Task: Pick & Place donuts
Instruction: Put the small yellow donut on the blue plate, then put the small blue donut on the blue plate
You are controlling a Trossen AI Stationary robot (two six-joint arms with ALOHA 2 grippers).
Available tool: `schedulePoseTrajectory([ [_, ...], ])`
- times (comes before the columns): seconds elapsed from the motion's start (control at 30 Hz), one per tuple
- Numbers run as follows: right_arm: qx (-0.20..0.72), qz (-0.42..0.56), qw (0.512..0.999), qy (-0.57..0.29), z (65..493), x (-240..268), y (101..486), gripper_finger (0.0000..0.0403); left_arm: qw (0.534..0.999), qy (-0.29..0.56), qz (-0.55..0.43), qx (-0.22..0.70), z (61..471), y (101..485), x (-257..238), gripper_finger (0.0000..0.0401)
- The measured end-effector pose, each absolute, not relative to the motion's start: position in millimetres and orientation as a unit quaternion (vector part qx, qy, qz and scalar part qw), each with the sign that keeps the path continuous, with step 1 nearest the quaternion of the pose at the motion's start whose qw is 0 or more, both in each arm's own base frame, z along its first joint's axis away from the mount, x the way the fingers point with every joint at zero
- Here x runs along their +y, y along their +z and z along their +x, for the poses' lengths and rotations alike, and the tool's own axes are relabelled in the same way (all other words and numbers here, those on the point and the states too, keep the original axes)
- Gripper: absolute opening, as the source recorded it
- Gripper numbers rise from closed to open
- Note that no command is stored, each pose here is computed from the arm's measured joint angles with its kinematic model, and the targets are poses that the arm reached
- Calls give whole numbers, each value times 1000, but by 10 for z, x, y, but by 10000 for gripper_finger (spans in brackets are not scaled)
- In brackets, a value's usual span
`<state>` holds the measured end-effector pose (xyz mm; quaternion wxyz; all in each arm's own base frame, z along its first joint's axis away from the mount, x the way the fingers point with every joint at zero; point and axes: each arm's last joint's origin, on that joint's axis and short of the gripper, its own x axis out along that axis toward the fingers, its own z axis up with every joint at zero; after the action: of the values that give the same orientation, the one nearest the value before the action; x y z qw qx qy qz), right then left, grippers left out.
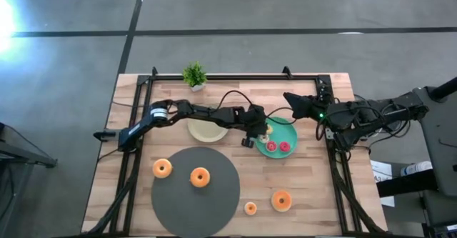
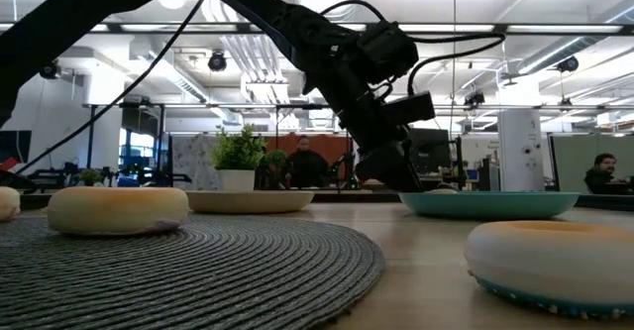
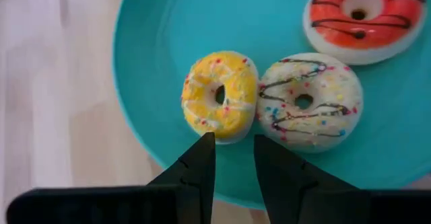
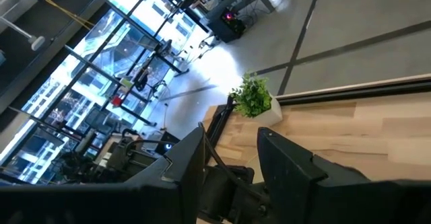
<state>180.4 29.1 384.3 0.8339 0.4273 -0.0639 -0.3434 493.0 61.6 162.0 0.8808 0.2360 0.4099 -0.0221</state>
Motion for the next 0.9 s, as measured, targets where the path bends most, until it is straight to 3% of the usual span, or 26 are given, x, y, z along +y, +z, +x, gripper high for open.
schedulePoseTrajectory([
  [0.13,-64,427,834,-344,1803,291,3843,130,871,0,237,430,4891,1697,632,78],
  [0.43,-54,423,837,-344,1797,290,3827,130,901,25,172,398,4698,2303,613,78],
  [0.67,-50,422,838,-343,1795,291,3821,130,908,-93,30,407,4215,2439,461,78],
  [0.9,13,446,844,-296,1907,351,3702,130,895,-78,-57,437,3412,2359,203,78],
])
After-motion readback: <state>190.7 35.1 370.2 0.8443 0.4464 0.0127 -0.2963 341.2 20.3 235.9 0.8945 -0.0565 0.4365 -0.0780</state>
